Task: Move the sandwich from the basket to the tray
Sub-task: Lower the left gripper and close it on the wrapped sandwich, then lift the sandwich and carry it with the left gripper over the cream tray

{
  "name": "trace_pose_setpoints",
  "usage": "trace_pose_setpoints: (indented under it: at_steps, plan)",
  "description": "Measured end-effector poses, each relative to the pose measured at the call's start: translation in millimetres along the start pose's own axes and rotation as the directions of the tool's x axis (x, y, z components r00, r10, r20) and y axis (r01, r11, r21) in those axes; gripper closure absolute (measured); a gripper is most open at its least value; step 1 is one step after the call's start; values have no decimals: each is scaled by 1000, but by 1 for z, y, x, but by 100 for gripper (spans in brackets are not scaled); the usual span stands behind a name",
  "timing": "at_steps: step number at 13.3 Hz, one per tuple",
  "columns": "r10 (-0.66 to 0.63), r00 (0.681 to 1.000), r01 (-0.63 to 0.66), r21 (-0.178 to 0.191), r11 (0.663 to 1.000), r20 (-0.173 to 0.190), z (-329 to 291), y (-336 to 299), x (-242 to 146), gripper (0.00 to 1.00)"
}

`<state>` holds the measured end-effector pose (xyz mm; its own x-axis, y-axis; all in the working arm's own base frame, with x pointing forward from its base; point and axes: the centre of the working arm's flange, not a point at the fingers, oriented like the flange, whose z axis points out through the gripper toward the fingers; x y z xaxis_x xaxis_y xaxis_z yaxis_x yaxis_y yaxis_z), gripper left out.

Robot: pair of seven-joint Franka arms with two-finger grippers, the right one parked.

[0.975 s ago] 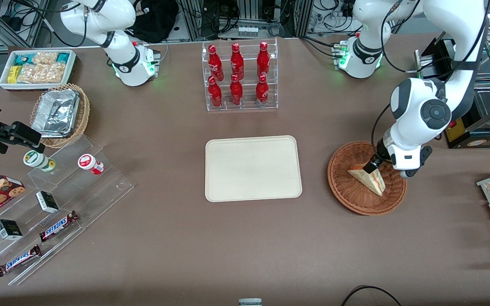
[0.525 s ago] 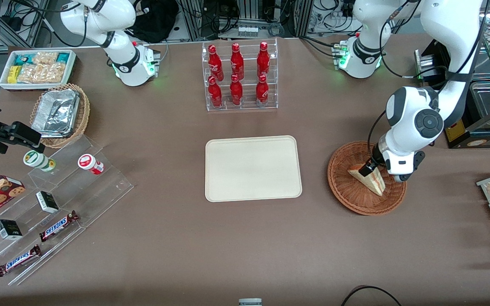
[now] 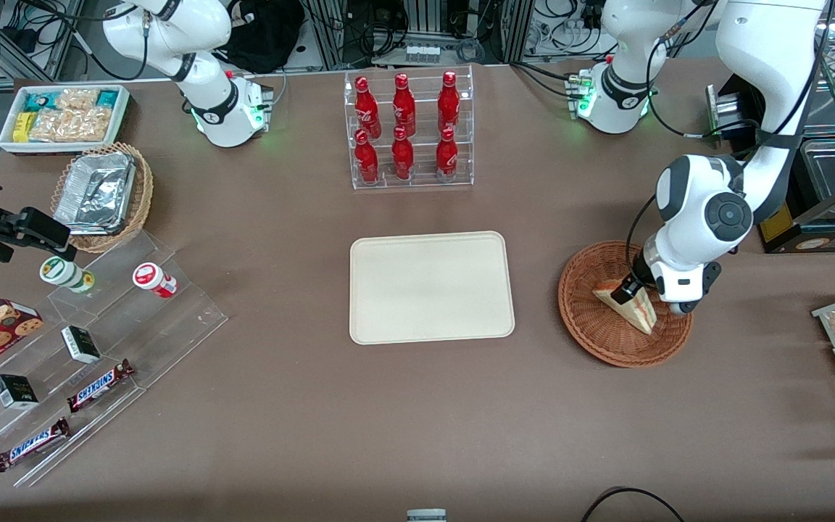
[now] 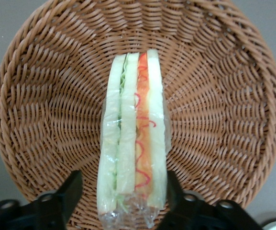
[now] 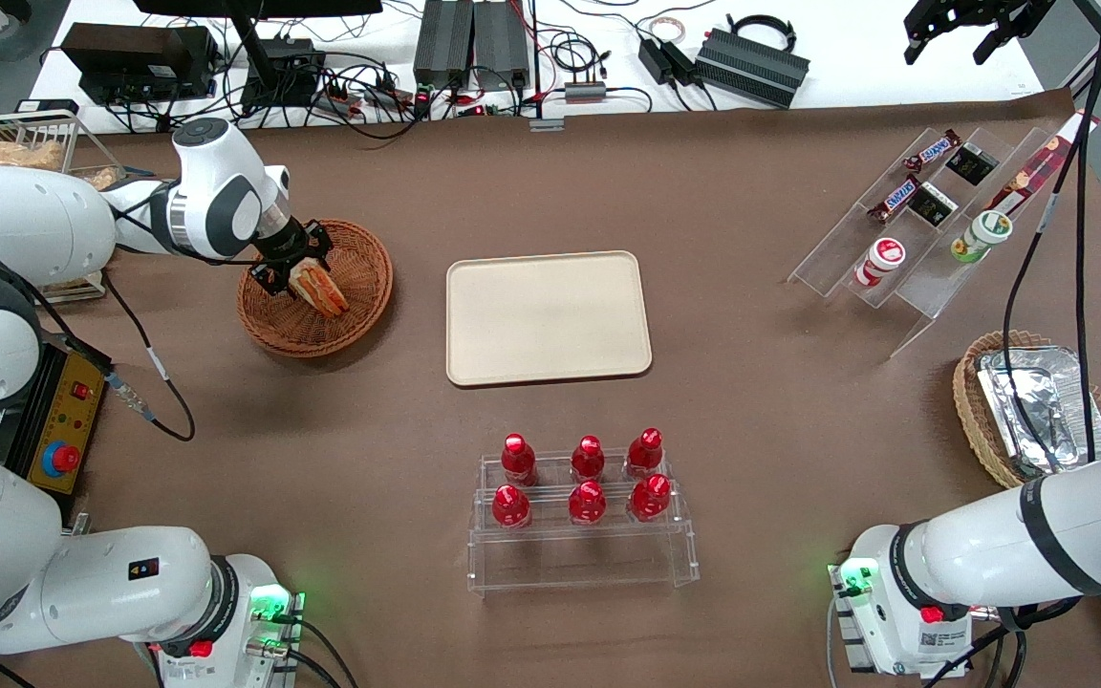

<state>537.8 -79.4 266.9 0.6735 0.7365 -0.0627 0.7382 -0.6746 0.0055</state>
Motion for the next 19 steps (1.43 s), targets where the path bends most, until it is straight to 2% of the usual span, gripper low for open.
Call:
trace_pose_setpoints:
  at_steps: [3, 5, 6, 10, 13, 15, 17, 19]
  plan:
    - [-8, 1000, 8, -26, 1000, -18, -13, 9, 6, 60]
    - [-9, 1000, 8, -32, 999, -24, -26, 14, 10, 77]
    - [-8, 1000, 8, -19, 1000, -18, -36, 16, 12, 81]
    - [32, 999, -32, 50, 998, 8, -117, 41, 0, 83]
    - [170, 985, -170, 53, 984, 7, -183, 96, -67, 85]
    - [292, 956, -292, 53, 955, 16, -188, 130, -129, 86]
    - [426, 904, -427, 64, 902, 40, -161, 157, -188, 86]
    - [522, 852, -523, 36, 851, 45, -121, 182, -236, 87]
